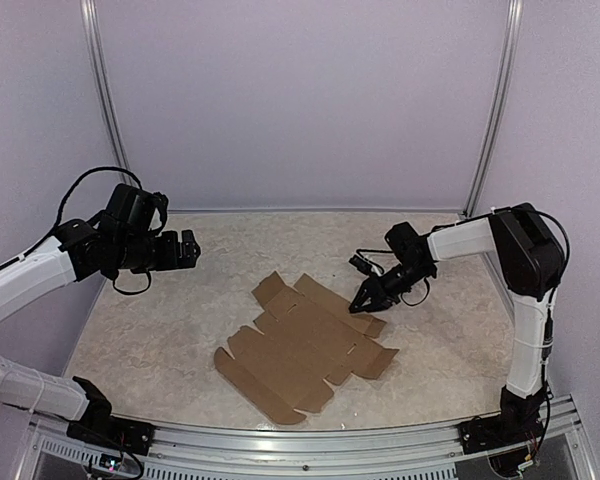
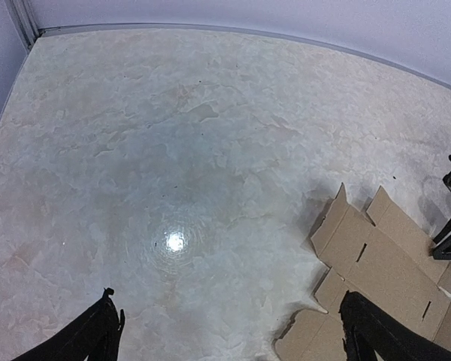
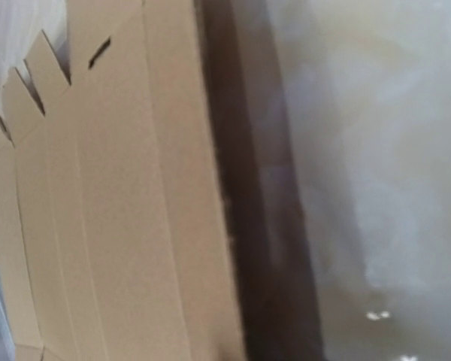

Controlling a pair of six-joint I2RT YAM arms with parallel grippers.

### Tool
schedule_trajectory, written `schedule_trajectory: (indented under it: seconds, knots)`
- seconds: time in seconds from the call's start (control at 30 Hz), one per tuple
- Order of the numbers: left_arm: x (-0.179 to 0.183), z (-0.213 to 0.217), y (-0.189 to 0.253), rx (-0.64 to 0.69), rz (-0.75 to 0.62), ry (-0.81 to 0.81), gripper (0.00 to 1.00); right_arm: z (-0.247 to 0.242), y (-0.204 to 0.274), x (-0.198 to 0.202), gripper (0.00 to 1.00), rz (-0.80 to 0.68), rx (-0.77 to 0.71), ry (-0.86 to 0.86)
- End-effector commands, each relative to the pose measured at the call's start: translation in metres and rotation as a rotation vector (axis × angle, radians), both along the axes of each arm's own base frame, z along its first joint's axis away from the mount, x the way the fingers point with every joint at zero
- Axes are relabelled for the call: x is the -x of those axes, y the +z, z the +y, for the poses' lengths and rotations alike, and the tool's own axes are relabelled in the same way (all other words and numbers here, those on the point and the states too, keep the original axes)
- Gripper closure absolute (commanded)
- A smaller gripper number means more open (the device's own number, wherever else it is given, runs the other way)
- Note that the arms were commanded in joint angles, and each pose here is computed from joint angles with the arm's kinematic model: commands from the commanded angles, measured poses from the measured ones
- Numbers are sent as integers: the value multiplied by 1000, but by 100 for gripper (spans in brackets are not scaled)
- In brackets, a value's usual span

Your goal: Fold the paper box

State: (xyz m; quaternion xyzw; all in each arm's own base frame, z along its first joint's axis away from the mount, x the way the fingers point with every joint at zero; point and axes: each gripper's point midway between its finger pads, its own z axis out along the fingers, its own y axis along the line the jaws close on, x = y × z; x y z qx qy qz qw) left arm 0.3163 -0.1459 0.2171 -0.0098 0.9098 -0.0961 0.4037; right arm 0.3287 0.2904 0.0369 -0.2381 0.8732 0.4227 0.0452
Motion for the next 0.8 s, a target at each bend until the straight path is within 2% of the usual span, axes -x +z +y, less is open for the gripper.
schedule_trajectory:
  seconds: [0.0, 0.77]
  knots:
    - [4, -1, 4, 4, -6, -6, 1, 5, -1, 7, 76, 9, 16, 33]
    - [4, -1, 3, 7, -4, -6, 1, 21, -22, 28, 80, 68, 20, 96]
